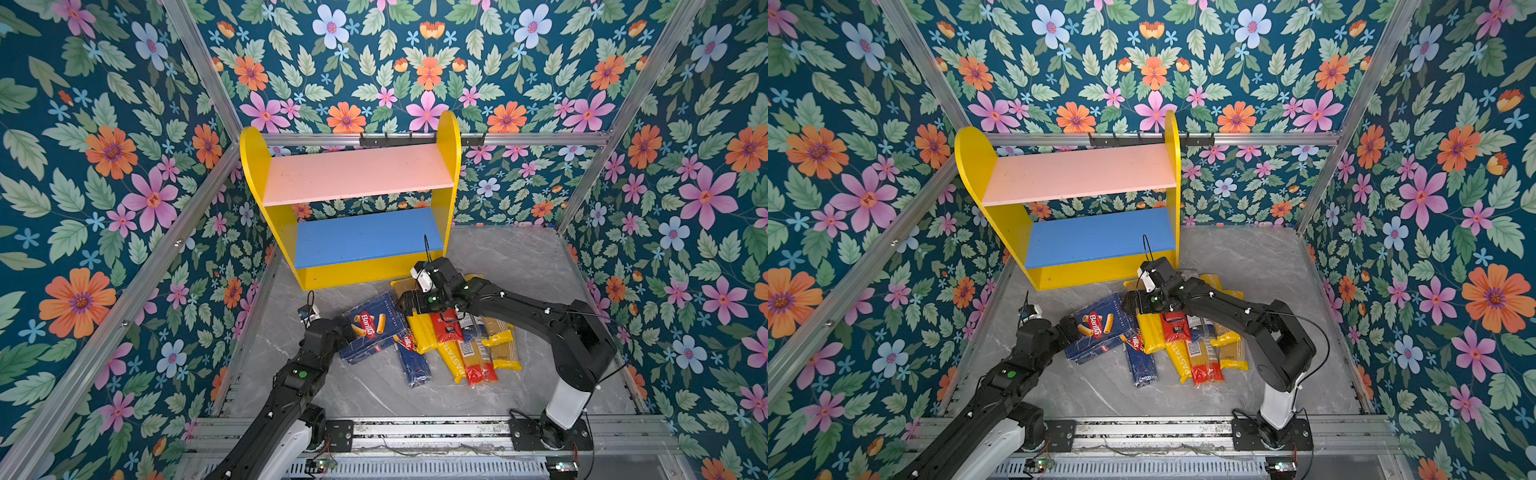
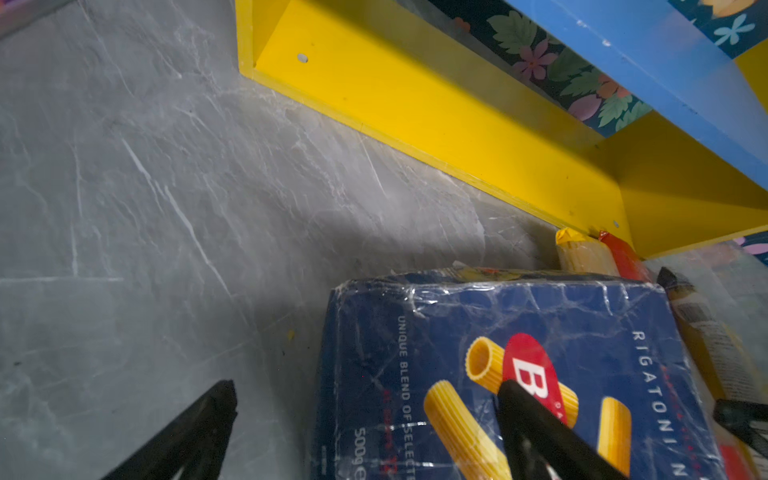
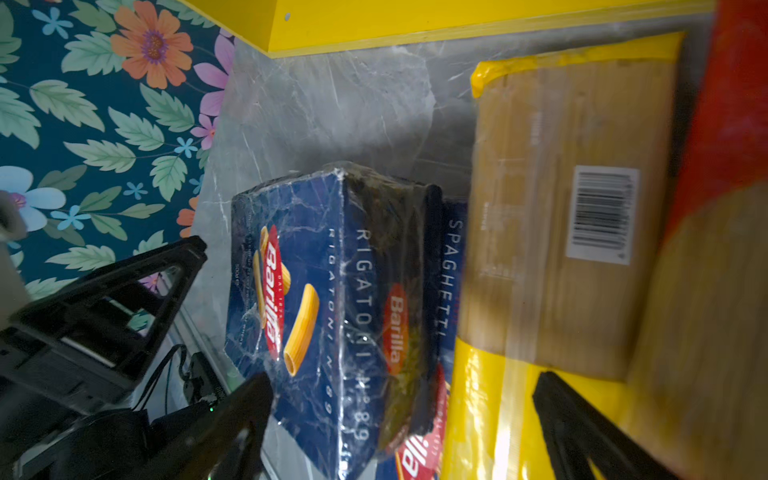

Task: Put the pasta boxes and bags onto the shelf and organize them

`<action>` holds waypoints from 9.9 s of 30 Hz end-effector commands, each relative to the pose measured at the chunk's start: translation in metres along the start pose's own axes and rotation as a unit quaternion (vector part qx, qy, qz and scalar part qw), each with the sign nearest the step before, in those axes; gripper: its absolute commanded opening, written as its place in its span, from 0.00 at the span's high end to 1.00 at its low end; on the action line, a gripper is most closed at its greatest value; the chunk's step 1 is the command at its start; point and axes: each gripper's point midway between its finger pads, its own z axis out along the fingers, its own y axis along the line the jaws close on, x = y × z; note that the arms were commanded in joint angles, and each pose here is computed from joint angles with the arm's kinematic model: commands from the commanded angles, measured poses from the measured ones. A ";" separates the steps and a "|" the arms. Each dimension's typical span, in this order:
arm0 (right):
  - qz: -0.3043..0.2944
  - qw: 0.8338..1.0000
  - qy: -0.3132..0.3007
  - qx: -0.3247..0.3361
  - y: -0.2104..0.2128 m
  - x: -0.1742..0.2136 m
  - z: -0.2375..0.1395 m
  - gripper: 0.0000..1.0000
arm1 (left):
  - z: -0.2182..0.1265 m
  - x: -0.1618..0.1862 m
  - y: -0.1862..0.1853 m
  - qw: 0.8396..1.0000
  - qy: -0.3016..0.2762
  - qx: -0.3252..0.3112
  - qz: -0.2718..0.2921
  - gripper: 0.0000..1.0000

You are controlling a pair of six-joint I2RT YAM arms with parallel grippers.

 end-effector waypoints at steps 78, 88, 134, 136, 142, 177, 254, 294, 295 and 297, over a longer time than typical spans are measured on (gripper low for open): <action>0.104 0.971 0.048 -0.209 0.026 -0.015 -0.007 0.53 | -0.011 0.009 -0.044 0.985 0.066 0.154 -0.047 0.00; 0.123 0.962 0.037 -0.242 0.017 -0.019 -0.024 0.57 | -0.007 0.008 -0.055 0.979 0.070 0.186 -0.040 0.00; 0.107 0.924 0.032 -0.367 0.038 -0.025 -0.085 0.58 | -0.014 -0.005 -0.110 0.909 0.118 0.390 -0.088 0.00; 0.104 0.923 0.032 -0.370 0.040 -0.025 -0.087 0.58 | -0.014 -0.005 -0.110 0.907 0.119 0.394 -0.090 0.00; 0.106 0.919 0.036 -0.379 0.041 -0.027 -0.083 0.58 | -0.021 -0.008 -0.118 0.891 0.119 0.425 -0.104 0.00; 0.132 0.929 0.033 -0.344 0.026 -0.040 -0.077 0.05 | -0.041 -0.036 -0.138 0.874 0.096 0.464 -0.110 0.48; 0.116 0.987 -0.095 -0.054 -0.061 -0.009 -0.200 0.01 | 0.145 -0.163 -0.267 0.910 0.026 0.395 -0.122 0.00; 0.134 0.985 -0.108 -0.029 -0.066 -0.007 -0.206 0.01 | 0.145 -0.150 -0.235 0.973 0.049 0.226 0.014 0.14; 0.133 0.985 -0.107 -0.028 -0.066 -0.006 -0.206 0.01 | 0.146 -0.150 -0.239 0.972 0.049 0.229 0.015 0.17; 0.133 0.985 -0.106 -0.025 -0.068 -0.005 -0.206 0.01 | 0.146 -0.150 -0.249 0.970 0.051 0.238 0.018 0.19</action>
